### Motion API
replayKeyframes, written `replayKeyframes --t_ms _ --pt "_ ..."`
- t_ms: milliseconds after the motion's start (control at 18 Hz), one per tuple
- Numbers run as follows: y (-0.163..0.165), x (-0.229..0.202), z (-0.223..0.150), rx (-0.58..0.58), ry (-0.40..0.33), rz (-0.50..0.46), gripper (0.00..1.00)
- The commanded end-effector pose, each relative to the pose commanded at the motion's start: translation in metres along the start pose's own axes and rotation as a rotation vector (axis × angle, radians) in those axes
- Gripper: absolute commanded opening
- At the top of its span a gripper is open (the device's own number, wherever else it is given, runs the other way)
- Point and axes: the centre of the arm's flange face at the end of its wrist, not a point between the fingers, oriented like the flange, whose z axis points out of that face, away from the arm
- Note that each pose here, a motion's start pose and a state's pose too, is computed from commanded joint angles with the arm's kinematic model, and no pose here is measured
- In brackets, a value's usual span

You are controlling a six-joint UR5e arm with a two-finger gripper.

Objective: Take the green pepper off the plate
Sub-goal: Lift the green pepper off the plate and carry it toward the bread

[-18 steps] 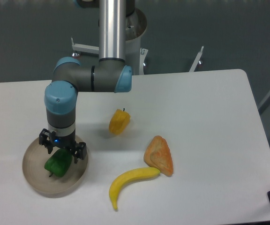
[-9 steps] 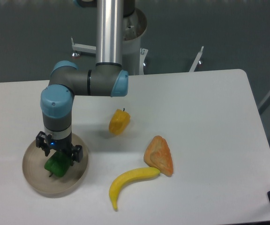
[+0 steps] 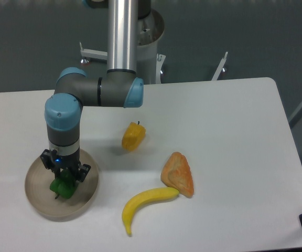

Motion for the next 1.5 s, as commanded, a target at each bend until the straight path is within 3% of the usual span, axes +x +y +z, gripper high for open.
replayKeyframes --t_ms 111,444,1056,1500 --pt "-0.006 -0.015 -0.025 0.033 -0.022 -0.004 0.28" --pt "0.014 -0.111 -0.085 0.063 -0.090 0.064 0.28" --pt "0.101 -0.281 -0.152 -0.018 -0.149 0.261 0.27" --pt "0.126 -0.320 -0.157 -0.038 -0.161 0.340 0.27"
